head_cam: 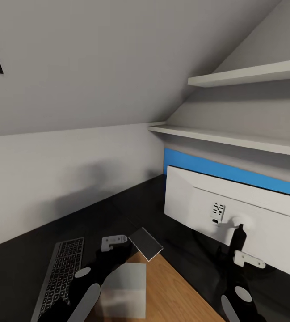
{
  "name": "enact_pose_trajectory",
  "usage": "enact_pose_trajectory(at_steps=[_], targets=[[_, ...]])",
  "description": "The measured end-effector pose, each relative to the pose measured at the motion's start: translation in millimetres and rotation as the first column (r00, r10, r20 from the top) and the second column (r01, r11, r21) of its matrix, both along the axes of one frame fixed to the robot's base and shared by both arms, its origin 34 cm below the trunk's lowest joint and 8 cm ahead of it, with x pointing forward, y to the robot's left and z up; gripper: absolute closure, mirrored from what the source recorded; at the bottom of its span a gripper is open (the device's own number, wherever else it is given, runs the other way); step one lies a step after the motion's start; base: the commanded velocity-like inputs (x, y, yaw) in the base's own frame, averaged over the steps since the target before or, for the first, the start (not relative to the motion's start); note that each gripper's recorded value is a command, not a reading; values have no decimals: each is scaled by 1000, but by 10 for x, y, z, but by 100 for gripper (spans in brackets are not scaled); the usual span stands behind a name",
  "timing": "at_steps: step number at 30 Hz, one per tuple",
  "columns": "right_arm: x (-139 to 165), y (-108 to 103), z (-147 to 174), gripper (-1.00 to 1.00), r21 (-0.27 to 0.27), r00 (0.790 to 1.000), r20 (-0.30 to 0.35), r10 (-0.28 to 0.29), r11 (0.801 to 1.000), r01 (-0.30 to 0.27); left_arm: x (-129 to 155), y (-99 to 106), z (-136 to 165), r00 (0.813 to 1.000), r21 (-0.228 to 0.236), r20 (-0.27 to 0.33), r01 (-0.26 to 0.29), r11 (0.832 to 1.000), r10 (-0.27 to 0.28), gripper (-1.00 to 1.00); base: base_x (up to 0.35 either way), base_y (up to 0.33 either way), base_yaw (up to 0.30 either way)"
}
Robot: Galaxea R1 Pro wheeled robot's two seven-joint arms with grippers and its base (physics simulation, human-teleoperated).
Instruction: In the bedroom, organize the workspace by keeping the computer under the desk, ensuring the monitor is on the desk, placing the keyboard on the desk next to the monitor, placing the mouse on the desk next to the keyboard, moving the folder from the swivel chair onto the desk next to the mouse, stacking the notebook on top of the folder with the pen on top of the notebook, and positioning the swivel chair next to the desk.
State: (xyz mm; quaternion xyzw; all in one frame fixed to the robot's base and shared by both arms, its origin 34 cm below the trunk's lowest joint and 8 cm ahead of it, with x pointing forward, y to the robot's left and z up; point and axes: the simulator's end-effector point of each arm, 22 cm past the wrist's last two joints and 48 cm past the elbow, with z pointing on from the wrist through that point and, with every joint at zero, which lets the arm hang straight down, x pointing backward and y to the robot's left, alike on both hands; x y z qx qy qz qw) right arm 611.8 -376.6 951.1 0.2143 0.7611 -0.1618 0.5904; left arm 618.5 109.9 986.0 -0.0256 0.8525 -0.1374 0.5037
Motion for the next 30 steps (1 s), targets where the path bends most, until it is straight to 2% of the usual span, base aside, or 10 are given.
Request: enact_pose_trajectory(at_steps=[6, 7, 8, 30], targets=[[-21, -41, -63, -100, -6, 1000, 2, -9, 1000, 9, 1, 1, -3, 1000, -1, -1, 0, 1000, 0, -100, 47, 0, 0], [-10, -61, 7, -100, -8, 999, 44, -17, 1000, 18, 1, 1, -3, 1000, -1, -1, 0, 1000, 0, -100, 24, 0, 0], [-15, -79, 8, -100, -9, 999, 49, -22, 1000, 22, 1, 1, -4, 1000, -1, -1, 0, 1000, 0, -100, 64, 0, 0], [-23, -109, -8, -100, -10, 998, 50, -27, 1000, 27, -1, 3, -8, 1000, -3, -4, 0, 1000, 0, -100, 10, 0, 0]])
